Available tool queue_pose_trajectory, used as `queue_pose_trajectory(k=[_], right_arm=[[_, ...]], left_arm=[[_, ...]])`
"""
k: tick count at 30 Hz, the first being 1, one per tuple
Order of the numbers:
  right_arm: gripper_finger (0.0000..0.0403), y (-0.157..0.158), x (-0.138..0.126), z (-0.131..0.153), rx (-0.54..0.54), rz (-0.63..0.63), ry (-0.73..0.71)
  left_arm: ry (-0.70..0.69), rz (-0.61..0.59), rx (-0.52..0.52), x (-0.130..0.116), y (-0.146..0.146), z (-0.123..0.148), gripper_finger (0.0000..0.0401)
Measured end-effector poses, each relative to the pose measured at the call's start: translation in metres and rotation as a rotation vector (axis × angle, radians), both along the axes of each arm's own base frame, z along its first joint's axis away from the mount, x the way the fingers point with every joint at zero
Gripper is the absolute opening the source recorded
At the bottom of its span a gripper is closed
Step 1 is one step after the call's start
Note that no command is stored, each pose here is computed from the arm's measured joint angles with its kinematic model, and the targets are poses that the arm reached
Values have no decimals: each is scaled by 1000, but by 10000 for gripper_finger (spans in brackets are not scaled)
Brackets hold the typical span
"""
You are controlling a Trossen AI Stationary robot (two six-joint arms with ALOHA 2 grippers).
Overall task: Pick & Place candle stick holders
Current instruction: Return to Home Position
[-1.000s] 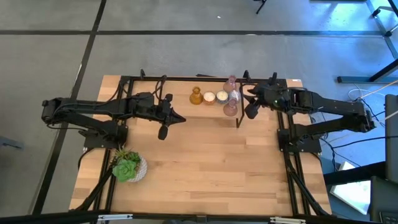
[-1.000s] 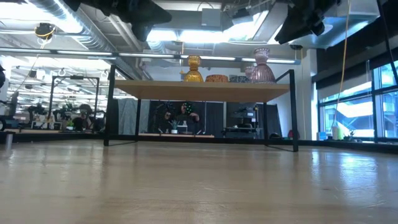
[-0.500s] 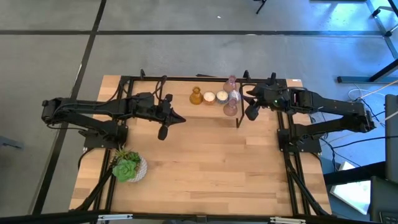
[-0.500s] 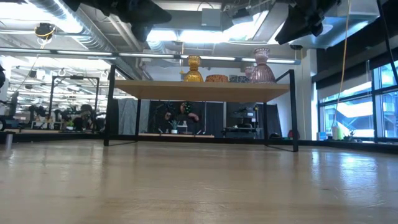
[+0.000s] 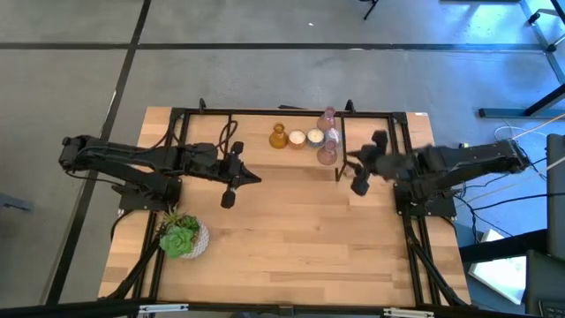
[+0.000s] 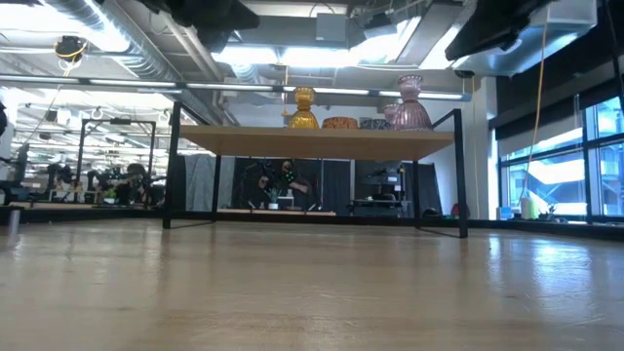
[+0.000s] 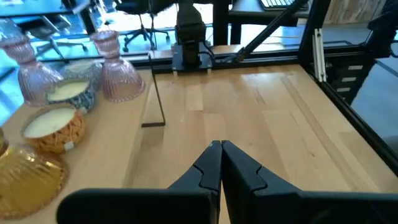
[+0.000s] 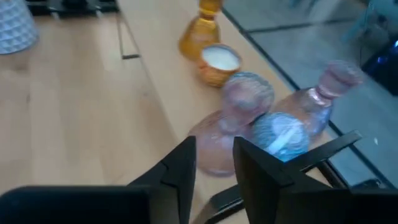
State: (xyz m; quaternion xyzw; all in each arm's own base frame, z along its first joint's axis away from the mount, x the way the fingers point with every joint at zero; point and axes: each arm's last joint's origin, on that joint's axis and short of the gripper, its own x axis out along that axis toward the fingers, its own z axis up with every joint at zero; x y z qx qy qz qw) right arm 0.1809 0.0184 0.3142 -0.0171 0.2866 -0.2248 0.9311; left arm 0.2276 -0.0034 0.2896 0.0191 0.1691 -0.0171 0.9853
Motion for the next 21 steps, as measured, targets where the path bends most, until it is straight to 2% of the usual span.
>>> queue_pose_trajectory(k=[3,9,17,21], right_arm=[[96,19,-9,-11,-17,22,-54],[87,49,-32,-43,17,92,-123],[87,78,-46,-68,194,247,-138],[87,95,-48,-78,265,408,-129]], left_arm=[[21,9,2,-2,-6,-1,2],[42,-10,-34,-7,-18,-1,2],[59,65,-8,-10,-30,-4,2],[51,100,4,-11,-36,-3,2]])
